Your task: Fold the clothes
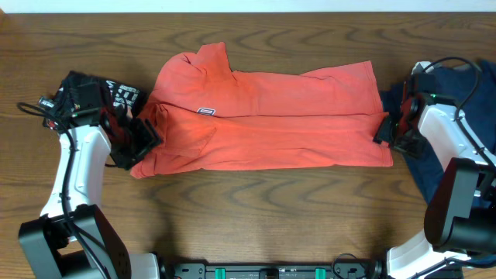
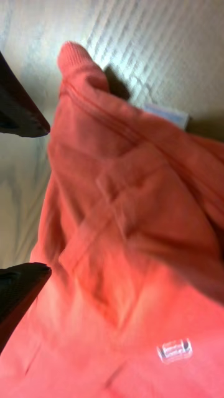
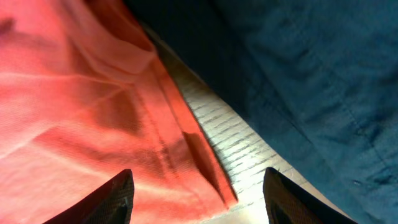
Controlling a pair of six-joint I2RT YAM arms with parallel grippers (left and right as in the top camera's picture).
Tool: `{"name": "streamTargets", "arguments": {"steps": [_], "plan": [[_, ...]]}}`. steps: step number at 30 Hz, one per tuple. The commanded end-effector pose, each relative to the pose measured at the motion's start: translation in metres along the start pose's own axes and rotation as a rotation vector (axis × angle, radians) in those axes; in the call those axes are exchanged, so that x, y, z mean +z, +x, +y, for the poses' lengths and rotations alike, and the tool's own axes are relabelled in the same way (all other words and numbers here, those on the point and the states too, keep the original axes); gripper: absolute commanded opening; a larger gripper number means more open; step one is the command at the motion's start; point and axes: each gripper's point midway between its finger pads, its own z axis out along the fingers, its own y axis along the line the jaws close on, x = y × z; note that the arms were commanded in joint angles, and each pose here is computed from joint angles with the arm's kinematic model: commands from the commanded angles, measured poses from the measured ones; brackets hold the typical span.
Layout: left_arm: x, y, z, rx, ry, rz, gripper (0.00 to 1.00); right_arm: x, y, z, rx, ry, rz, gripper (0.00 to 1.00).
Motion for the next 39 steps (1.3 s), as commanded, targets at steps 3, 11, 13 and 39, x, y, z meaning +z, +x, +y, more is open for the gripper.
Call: {"name": "streamTargets", "arguments": {"steps": [3,11,13,39], "plan": [[0.026,0.015,0.024,-0.033,-0.076,0.013,0.66,0.021,0.020,0.000,-0.007,-0.013,0.016,0.62],[0.058,0.023,0.038,-0.073,-0.057,-0.031,0.40,0.039,0.043,0.015,-0.060,-0.124,0.060,0.25],[0.063,0.027,0.041,-0.074,-0.059,-0.027,0.32,0.039,0.048,0.012,-0.060,-0.112,0.081,0.14],[0.028,0.077,0.123,-0.380,-0.343,0.083,0.06,0.013,0.089,-0.078,0.066,0.384,0.212,0.08]]}}
